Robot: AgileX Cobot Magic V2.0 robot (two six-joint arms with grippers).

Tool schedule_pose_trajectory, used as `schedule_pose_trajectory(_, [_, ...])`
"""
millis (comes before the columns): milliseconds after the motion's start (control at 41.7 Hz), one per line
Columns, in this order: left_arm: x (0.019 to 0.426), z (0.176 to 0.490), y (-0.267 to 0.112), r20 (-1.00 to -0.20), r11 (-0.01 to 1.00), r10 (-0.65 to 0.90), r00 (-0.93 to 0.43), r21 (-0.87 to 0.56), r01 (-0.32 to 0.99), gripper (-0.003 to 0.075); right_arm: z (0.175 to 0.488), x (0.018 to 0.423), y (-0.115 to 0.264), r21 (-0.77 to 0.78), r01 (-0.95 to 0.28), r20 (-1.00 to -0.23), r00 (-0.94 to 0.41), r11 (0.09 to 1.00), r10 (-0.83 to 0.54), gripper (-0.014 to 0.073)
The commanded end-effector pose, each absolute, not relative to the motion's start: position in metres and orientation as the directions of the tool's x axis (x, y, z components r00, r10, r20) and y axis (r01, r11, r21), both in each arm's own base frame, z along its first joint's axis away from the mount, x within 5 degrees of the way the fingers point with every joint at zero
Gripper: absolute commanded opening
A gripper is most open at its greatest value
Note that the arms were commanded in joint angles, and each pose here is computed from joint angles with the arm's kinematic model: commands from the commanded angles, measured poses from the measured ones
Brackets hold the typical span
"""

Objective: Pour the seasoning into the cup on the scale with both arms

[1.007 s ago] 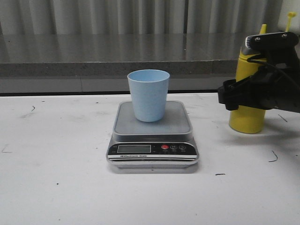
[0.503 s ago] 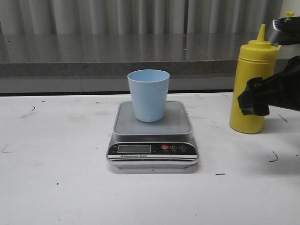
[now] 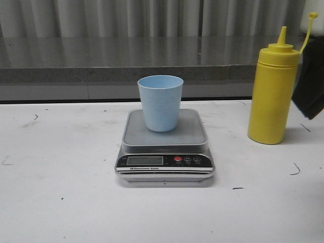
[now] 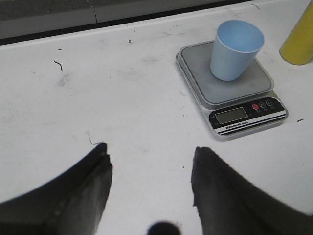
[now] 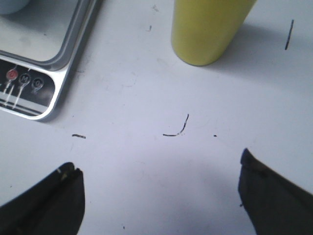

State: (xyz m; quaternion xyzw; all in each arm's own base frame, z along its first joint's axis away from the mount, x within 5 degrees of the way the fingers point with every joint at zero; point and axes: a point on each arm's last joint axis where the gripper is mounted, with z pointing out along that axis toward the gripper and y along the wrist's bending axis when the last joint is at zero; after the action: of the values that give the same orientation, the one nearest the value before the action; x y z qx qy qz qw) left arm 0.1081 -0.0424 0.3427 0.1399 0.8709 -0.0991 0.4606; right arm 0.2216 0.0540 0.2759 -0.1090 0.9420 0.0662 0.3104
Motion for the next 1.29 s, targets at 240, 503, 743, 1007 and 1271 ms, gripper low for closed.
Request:
schedule_pose_trajectory(240, [0.110, 0.357, -0.044, -0.881, 0.939, 0.109, -0.461, -0.061, 0.338, 0.0369, 0.334, 0.159, 0.030, -0.046, -0.189, -0.700, -0.694, 0.981, -0.166, 0.0653])
schedule_pose_trajectory(503, [0.110, 0.357, -0.044, -0.881, 0.939, 0.109, -0.461, -0.061, 0.338, 0.0369, 0.356, 0.100, 0.016, -0.032, -0.156, -0.782, -0.612, 0.987, -0.122, 0.0653])
schedule_pose_trajectory(743, [0.110, 0.357, -0.044, -0.881, 0.939, 0.109, -0.461, -0.061, 0.338, 0.0369, 0.366, 0.059, 0.010, 0.015, -0.168, -0.849, -0.523, 0.986, -0.076, 0.0653])
schedule_pose_trajectory(1007, [0.110, 0.358, -0.044, -0.885, 0.939, 0.106, -0.454, -0.061, 0.338, 0.0369, 0.368, 0.048, 0.008, 0.021, -0.172, -0.872, -0.486, 0.985, -0.066, 0.0653])
schedule_pose_trajectory(1271, [0.110, 0.358, -0.044, -0.883, 0.939, 0.107, -0.457, -0.061, 0.338, 0.0263, 0.368, 0.048, 0.008, 0.022, -0.172, -0.872, -0.485, 0.985, -0.066, 0.0520])
